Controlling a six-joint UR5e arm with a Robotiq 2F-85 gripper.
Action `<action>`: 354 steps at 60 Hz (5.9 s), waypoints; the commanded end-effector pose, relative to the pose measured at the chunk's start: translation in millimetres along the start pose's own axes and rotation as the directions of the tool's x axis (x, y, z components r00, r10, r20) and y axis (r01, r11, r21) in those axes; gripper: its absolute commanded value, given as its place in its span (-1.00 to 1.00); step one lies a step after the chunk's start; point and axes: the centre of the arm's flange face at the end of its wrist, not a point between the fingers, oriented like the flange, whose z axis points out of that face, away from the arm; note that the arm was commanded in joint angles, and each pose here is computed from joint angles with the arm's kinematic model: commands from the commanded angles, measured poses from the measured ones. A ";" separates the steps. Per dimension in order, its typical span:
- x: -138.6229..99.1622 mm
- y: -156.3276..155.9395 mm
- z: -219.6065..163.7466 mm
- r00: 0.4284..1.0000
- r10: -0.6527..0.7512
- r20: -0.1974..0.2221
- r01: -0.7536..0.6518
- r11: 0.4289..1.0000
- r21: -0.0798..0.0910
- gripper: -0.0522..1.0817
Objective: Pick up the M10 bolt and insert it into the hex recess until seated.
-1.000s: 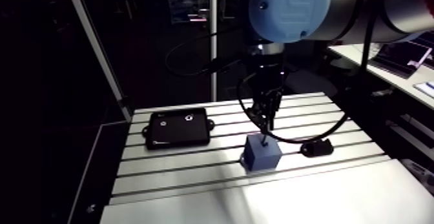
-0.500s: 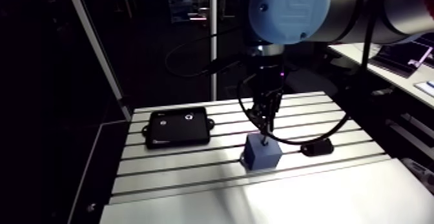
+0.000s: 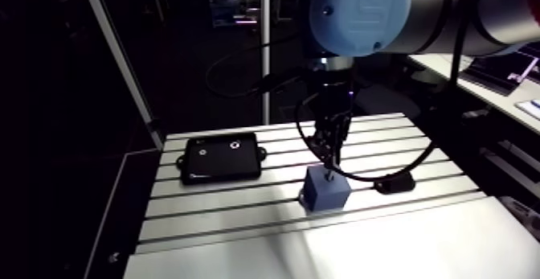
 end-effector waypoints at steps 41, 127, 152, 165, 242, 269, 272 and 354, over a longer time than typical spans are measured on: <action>3.4 2.6 6.1 1.000 -0.002 -0.002 0.002 1.000 -0.002 0.41; 0.1 0.0 -2.1 0.999 -0.039 -0.015 0.039 0.999 -0.006 -0.73; -2.0 -3.7 -15.8 0.998 -0.019 -0.060 0.018 1.000 -0.007 -0.87; -2.6 -0.7 -25.6 0.996 0.027 -0.086 -0.028 1.000 -0.008 -0.88; -22.9 3.4 -54.9 0.833 0.548 -0.078 -0.538 0.835 0.120 0.99; -29.7 -0.4 -40.5 0.810 0.576 -0.111 -0.568 0.817 0.101 0.99; -29.8 -0.9 -38.9 0.812 0.571 -0.119 -0.563 0.821 0.099 0.99; -32.8 -3.1 -2.0 0.823 0.557 -0.114 -0.547 0.830 0.110 0.99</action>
